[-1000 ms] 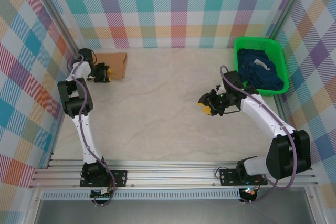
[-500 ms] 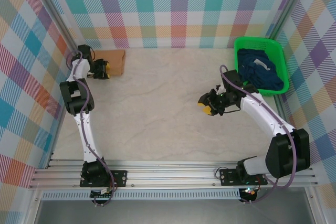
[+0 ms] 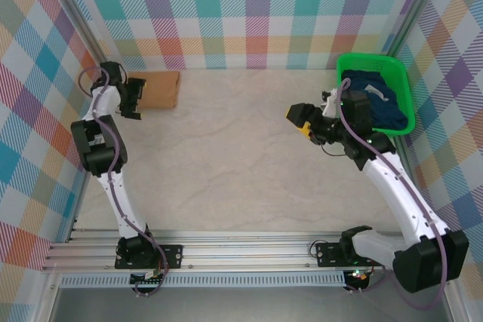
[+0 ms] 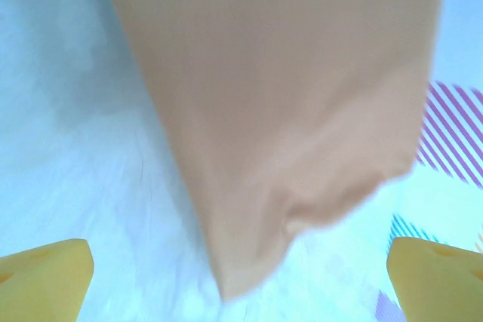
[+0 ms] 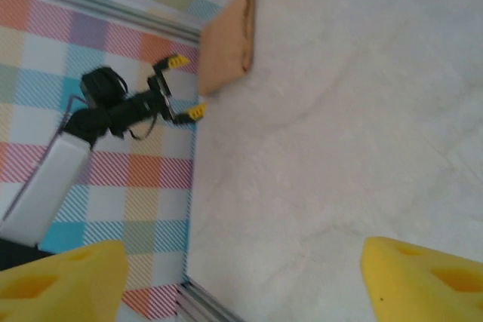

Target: Fold and stack the t-shirts

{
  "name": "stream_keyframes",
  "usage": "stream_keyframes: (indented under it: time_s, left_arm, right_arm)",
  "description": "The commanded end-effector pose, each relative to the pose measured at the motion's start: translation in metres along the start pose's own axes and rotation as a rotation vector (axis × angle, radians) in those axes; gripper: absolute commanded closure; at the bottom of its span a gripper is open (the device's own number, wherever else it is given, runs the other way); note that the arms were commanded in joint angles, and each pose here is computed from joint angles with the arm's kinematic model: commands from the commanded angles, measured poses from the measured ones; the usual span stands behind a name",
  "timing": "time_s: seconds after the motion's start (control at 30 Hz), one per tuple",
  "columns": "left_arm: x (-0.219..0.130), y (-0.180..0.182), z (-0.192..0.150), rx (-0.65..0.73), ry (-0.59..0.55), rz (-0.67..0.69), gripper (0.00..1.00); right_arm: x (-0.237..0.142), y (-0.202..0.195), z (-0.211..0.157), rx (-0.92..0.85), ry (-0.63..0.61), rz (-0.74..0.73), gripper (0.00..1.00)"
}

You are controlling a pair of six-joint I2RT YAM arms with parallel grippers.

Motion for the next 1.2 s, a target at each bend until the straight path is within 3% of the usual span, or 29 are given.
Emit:
stream_keyframes:
  time_s: [0.0,0.2,0.3,0.43,0.53,0.67,0.73,0.87,1.0,1.17]
  left_arm:
    - [-0.107,-0.032,-0.039,0.264,-0.153,-0.133,0.00]
    - [-0.207,0.001,-0.099,0.529,-0.329,-0.095,0.00]
    - [-0.244,0.024,-0.123,0.700,-0.502,-0.078,0.00]
    - [-0.273,0.067,-0.136,0.707,-0.650,-0.051,0.00]
    - [-0.262,0.097,-0.139,0.636,-0.644,-0.001,0.00]
    - [-0.226,0.123,-0.164,0.837,-0.459,0.048,0.00]
    - [-0.216,0.136,-0.166,0.814,-0.436,0.085,0.00]
    - [-0.202,0.154,-0.165,0.795,-0.580,-0.050,0.00]
    - [-0.171,0.174,-0.174,1.071,-0.664,-0.268,0.00]
    - [-0.138,0.187,-0.175,1.198,-0.690,-0.245,0.00]
  right_arm:
    - [-0.008,0.020,0.018,-0.135,-0.106,0.071,0.00]
    - [-0.021,0.023,0.028,-0.113,-0.069,-0.133,0.00]
    - [-0.037,0.025,0.024,-0.186,-0.123,-0.187,0.00]
    - [-0.059,0.017,0.018,-0.210,-0.195,-0.385,0.00]
    - [-0.069,-0.012,0.012,-0.210,-0.283,-0.650,0.00]
    - [-0.066,-0.056,-0.008,-0.414,-0.404,-0.751,0.00]
    - [-0.062,-0.078,-0.021,-0.520,-0.460,-0.760,0.00]
    - [-0.053,-0.121,-0.045,-0.617,-0.430,-0.867,0.00]
    - [-0.041,-0.148,-0.057,-0.619,-0.380,-0.890,0.00]
    - [-0.025,-0.165,-0.053,-0.611,-0.351,-0.899,0.00]
Point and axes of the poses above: each hand's point on the last joint's axis, 136 mm out from that joint toward the fingers, its own x axis out along the fingers, its own y axis along the line the jaws close on, z = x × y, the point moved 10 cm from there along -x, back along the fingers, and after that the axes turned 2 degrees about -x, right-handed, at the moved point
